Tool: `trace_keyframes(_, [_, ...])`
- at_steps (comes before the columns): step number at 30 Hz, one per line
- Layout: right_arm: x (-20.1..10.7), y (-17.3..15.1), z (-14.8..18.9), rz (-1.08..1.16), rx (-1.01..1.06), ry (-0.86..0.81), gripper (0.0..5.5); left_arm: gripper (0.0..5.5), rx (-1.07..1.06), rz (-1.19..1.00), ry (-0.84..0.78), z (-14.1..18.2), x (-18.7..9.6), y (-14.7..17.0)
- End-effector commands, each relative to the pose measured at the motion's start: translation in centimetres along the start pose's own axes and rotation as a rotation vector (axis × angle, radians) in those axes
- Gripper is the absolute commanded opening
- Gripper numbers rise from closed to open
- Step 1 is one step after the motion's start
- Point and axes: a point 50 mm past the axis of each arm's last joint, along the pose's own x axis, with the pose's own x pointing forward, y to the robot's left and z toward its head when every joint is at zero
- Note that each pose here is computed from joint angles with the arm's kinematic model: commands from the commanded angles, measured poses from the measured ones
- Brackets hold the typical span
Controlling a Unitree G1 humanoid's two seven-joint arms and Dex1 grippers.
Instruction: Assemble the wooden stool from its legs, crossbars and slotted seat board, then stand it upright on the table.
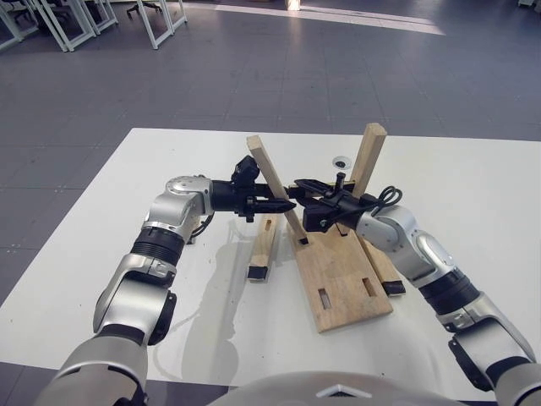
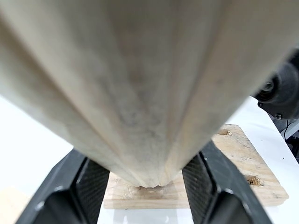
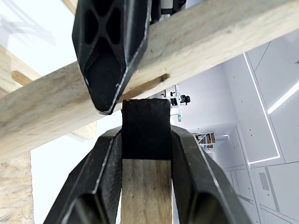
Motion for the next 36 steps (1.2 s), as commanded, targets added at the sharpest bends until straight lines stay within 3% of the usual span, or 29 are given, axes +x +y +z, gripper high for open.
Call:
trace_keyframes(1, [0.1,-1.9,0.5,-0.105,-0.009,-0.031,1.31,2.07,-0.214,0.01,0.432,-9.4,-0.2,-1.6])
trace_keyframes(13, [0.2,-1.2,0.6,-0.075,0.001,-0.041,1.3,2.07,-0.23,0.033,0.438,-9.4,-0.4,-1.1])
trace_keyframes(16, [-0.1,-0.7,0.8,-0.047,0.081,-0.067,1.3,2.07,-0.227,0.037,0.441,-9.4,-0.5,-1.0])
trace_keyframes(19, [-0.3,-1.0,0.9,-0.056,0.162,-0.079,2.02,2.07,-0.229,0.037,0.439,-9.6,-0.5,-1.1])
trace_keyframes(27, [-0.7,-0.6,0.5,-0.017,0.144,-0.076,3.55,2.07,-0.232,0.034,0.436,-10.1,-0.4,-1.5])
trace_keyframes(36, [-5.1,-1.3,-0.5,0.038,0.097,-0.072,5.43,2.07,-0.218,0.027,0.447,-10.3,-0.5,-1.7])
